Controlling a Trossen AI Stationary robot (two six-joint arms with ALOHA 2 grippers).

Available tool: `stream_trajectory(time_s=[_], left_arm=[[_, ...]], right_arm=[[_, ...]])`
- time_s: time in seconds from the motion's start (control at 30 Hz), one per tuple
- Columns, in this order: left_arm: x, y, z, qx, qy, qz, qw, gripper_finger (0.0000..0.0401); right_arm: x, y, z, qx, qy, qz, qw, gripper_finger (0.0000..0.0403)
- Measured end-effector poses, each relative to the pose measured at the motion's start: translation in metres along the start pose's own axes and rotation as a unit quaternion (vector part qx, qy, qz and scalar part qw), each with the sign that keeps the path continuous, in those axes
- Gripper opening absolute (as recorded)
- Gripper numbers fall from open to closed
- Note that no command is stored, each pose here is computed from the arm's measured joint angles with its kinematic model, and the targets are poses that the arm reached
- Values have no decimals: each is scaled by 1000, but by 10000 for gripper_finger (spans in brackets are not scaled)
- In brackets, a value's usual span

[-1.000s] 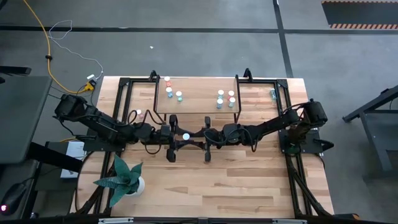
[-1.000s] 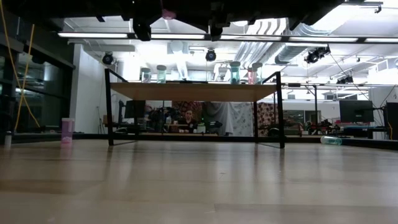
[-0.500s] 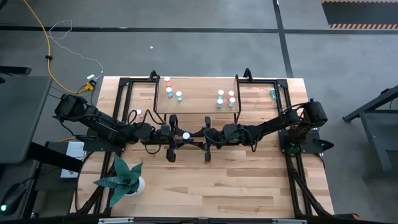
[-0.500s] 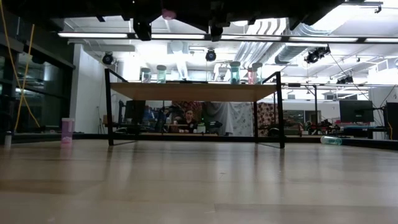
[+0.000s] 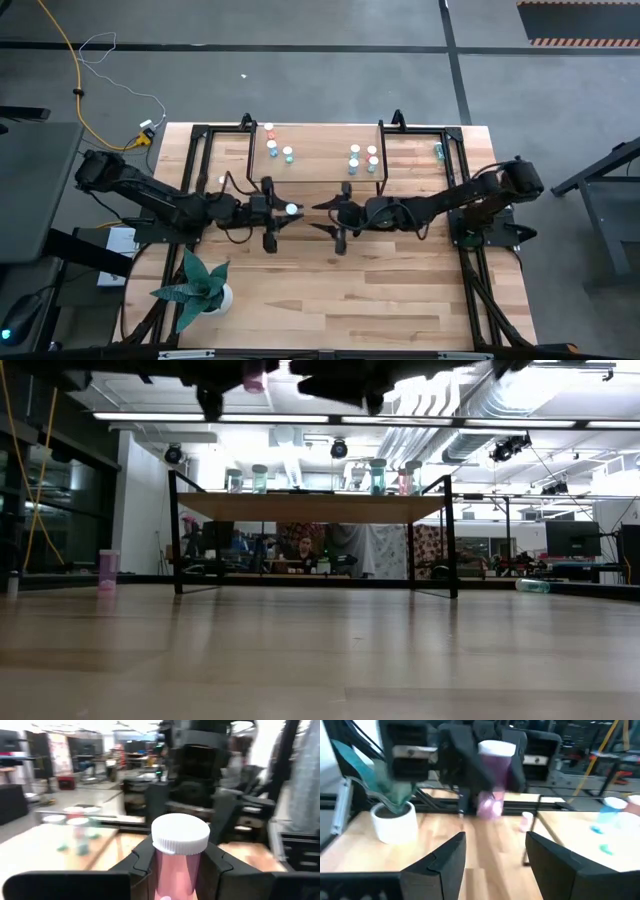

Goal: Pick and place medicine bottles onto shelf by color
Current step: Put the pink pill bottle on the shelf

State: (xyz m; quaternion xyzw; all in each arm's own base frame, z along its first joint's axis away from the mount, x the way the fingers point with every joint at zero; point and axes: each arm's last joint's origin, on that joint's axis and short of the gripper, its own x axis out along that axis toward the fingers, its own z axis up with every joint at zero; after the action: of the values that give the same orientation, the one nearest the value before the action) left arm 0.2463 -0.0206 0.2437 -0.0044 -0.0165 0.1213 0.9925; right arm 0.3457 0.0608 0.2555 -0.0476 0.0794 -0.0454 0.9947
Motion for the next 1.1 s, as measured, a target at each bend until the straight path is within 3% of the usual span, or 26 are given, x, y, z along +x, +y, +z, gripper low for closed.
stream_trajectory(time_s=[0.23, 0.5, 0.8, 0.97, 1.1], left_arm=[[-11, 14, 10, 6, 9, 102, 995, 79], [16, 32, -15, -16, 65, 149, 987, 79], [71, 56, -23, -4, 85, 206, 975, 79], [87, 69, -36, -32, 58, 237, 969, 79], [92, 77, -48, -32, 44, 293, 955, 79]], right_arm=[[-24, 13, 10, -46, 29, -108, 993, 199], [-37, 20, 15, -79, 40, -208, 974, 199], [-36, 17, 15, -84, 43, -221, 971, 199], [-36, 17, 15, -86, 43, -221, 971, 199], [-36, 17, 15, -86, 43, -220, 971, 199]])
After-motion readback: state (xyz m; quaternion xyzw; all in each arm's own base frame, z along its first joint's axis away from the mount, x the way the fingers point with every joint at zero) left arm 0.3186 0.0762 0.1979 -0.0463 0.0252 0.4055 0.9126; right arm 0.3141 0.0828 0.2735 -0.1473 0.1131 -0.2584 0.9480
